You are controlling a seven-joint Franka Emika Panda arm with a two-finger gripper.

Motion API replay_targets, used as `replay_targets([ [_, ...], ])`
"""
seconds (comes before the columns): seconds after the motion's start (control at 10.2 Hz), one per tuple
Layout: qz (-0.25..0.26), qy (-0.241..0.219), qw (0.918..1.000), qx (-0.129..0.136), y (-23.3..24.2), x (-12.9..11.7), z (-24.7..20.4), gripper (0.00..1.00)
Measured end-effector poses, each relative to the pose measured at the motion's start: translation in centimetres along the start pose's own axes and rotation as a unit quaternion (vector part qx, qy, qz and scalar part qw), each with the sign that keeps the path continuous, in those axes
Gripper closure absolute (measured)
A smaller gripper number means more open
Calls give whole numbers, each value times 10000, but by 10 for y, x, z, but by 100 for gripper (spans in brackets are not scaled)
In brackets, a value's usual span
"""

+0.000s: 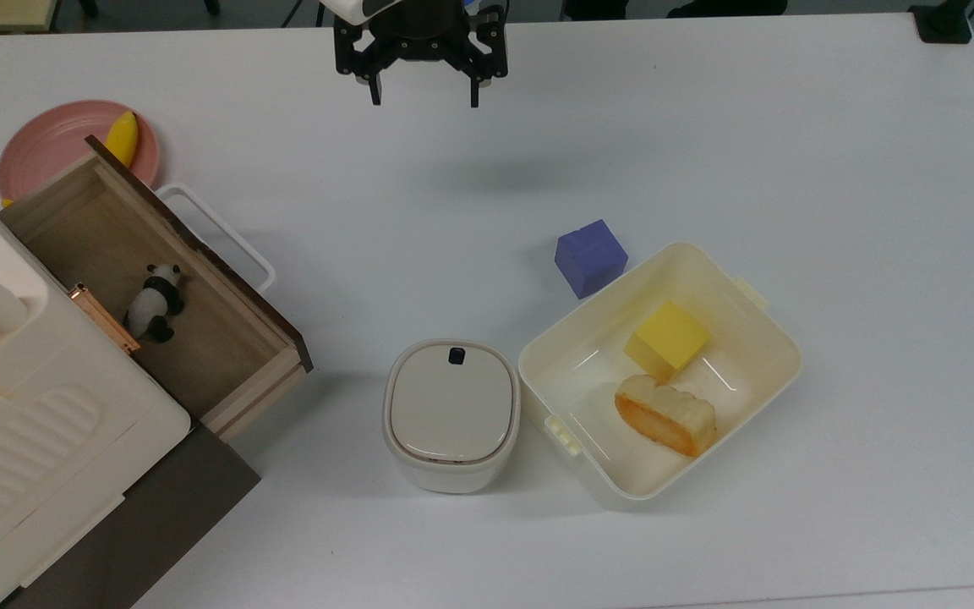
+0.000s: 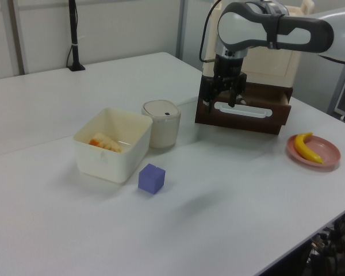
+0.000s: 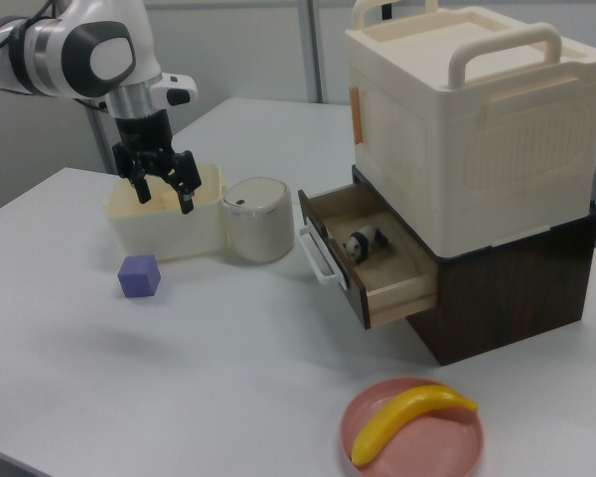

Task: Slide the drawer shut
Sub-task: 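Move the gripper toward the front of the open dark drawer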

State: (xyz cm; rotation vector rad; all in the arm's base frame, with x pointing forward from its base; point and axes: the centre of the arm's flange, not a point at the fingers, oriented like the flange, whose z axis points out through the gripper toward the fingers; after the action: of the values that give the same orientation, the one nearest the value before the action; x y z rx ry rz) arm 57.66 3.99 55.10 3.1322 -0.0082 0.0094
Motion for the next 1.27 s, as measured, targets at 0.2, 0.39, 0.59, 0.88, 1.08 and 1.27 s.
replay_targets([
  [0.2, 19, 0, 10000, 0, 2, 0, 0, 0],
  [0.39, 82, -1, 10000, 0, 9, 1, 0, 0],
  [0.59, 134, -2, 9999, 9, 15, 1, 0, 0],
  [0.88, 126, -5, 9999, 9, 16, 1, 0, 0],
  [1.08, 21, -19, 10000, 9, 17, 1, 2, 4],
  [1.27, -37, -41, 10000, 10, 19, 2, 5, 18],
])
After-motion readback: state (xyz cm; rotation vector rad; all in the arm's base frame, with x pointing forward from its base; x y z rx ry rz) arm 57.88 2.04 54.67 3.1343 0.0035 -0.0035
